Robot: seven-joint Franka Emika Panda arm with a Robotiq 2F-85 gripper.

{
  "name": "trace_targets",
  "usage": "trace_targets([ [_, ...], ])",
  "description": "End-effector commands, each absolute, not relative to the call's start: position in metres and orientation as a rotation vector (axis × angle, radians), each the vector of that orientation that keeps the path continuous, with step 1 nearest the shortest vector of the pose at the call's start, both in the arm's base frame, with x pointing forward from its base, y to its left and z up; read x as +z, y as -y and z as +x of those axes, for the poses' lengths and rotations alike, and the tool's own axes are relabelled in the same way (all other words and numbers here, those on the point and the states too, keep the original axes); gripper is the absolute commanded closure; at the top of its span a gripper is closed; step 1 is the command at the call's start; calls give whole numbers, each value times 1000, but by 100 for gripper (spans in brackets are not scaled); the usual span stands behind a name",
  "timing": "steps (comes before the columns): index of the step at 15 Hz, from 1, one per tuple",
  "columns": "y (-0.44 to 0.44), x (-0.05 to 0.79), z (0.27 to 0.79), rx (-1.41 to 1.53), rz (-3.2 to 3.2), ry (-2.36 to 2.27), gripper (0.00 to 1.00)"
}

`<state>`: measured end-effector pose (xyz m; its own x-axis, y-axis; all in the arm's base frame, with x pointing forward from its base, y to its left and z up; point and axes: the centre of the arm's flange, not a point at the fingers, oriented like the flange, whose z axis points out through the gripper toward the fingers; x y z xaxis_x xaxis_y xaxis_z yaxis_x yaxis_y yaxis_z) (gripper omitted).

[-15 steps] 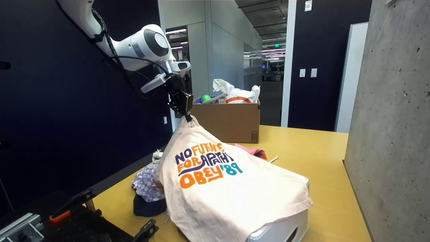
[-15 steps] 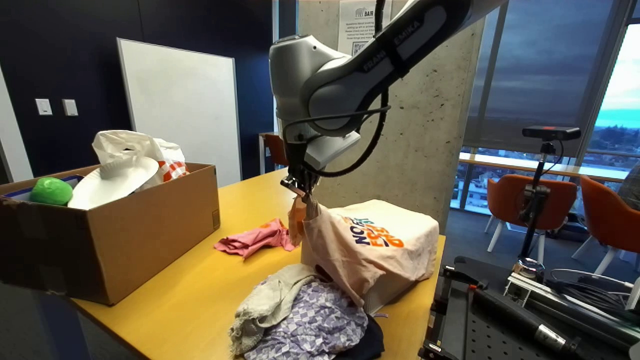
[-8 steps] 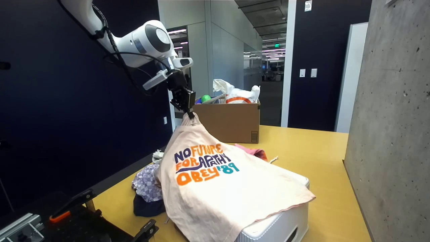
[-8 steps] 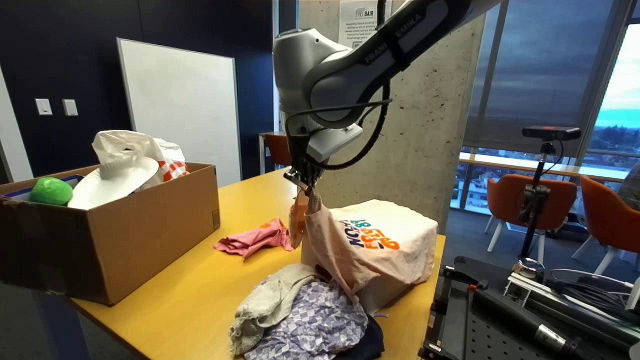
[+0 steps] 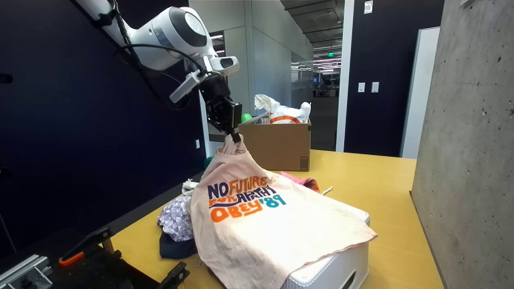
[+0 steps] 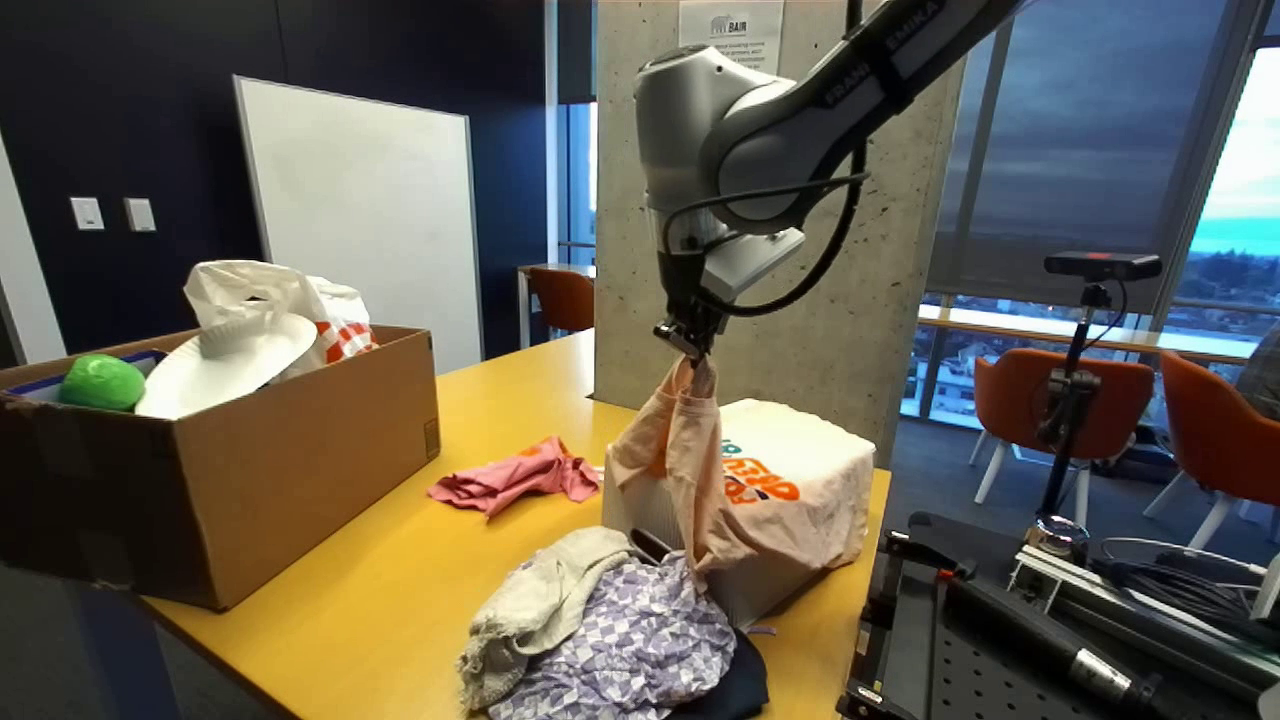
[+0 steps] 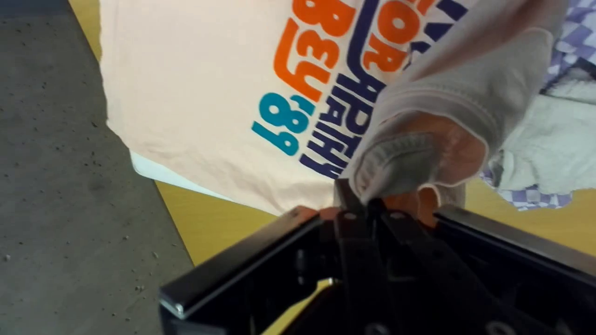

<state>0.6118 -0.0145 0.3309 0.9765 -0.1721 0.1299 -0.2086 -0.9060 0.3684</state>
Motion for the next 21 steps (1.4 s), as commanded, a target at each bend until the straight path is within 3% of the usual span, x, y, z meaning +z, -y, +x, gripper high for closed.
trace_targets([
  [1, 59, 346, 557, 109, 2694, 354, 99],
  [9, 166, 326, 467, -18, 2621, 580, 99],
  [15, 219, 292, 448, -74, 2622, 719, 99],
  [16, 224, 288, 446, -75, 2623, 736, 76],
  [21, 231, 285, 443, -45, 2635, 780, 41],
])
